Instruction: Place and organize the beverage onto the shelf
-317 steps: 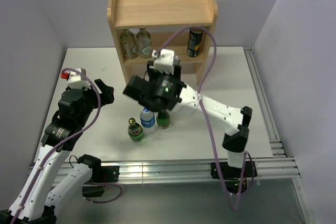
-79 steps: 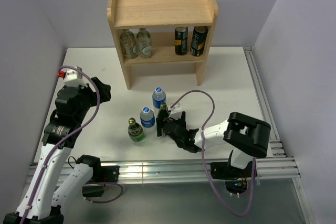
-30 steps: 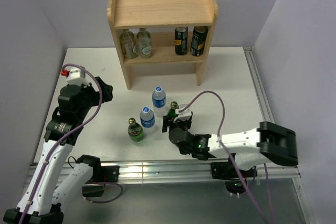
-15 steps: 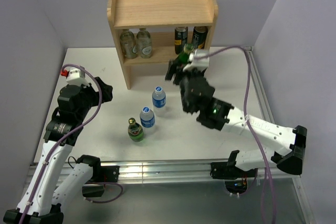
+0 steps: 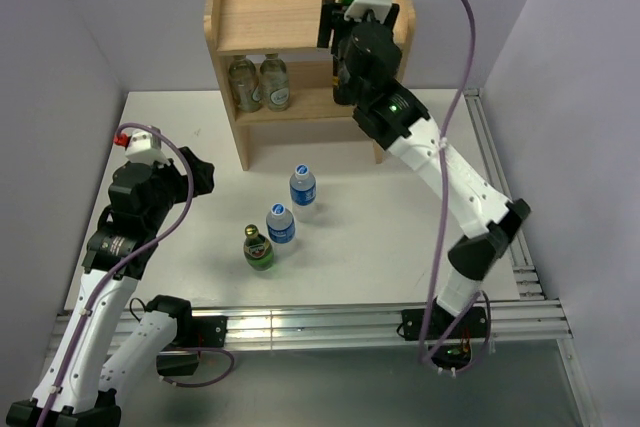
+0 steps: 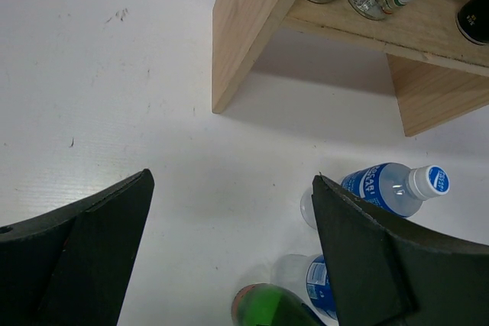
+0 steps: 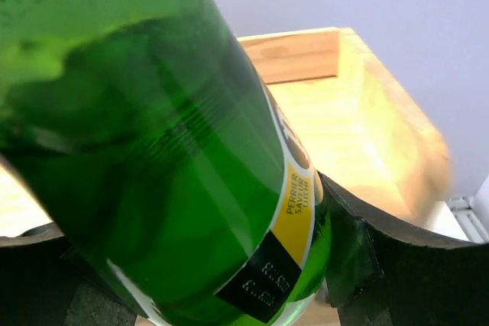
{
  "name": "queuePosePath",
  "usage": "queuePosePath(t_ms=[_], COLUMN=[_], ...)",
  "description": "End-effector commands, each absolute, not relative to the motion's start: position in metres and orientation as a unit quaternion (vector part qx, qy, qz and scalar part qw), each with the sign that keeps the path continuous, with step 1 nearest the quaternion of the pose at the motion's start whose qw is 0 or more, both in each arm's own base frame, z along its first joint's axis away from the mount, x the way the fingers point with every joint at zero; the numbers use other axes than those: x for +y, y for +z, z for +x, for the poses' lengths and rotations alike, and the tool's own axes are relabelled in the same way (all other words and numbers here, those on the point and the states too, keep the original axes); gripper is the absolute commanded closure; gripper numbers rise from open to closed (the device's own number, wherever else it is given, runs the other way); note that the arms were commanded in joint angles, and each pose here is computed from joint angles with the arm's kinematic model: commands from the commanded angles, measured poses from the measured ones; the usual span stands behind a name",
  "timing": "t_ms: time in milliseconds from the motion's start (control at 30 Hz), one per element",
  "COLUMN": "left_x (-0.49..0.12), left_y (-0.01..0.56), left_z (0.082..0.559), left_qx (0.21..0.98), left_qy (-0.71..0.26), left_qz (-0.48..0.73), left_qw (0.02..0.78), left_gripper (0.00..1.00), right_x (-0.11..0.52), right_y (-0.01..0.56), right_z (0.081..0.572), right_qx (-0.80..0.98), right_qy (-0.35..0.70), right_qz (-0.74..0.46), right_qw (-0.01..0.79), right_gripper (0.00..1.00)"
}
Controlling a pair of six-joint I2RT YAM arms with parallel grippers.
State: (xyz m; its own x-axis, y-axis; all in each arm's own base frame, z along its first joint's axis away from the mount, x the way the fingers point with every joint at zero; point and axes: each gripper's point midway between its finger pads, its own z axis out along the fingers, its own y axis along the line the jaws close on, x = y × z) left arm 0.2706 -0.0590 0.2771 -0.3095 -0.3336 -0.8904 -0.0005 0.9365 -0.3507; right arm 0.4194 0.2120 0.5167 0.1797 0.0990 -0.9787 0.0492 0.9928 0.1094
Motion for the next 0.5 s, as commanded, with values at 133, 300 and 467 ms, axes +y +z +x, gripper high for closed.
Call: queuePosePath(t_ms=[133, 300, 467], left_x=[-0.057, -0.057, -0.057], left_y=[0.285, 0.285, 0.285], left_z=[0.274, 0.274, 0.274], left_qx=[0.786, 0.786, 0.786], left_qy=[-0.142, -0.141, -0.142], left_qz=[-0.101, -0.101, -0.102], left_qw=[0.593, 0.593, 0.593], left_gripper=[0.08, 0.08, 0.08], right_x=[0.193, 0.174, 0.161], right_y=[0.575, 0.586, 0.576], right_z=[0.453, 0.467, 0.476], right_qx=[0.593, 0.578, 0.584], right_qy=[0.028, 0.019, 0.006], right_qz=[0.082, 0.103, 0.113], right_qw=[0.8, 0.809, 0.804], right_gripper=[1.0, 1.0, 1.0])
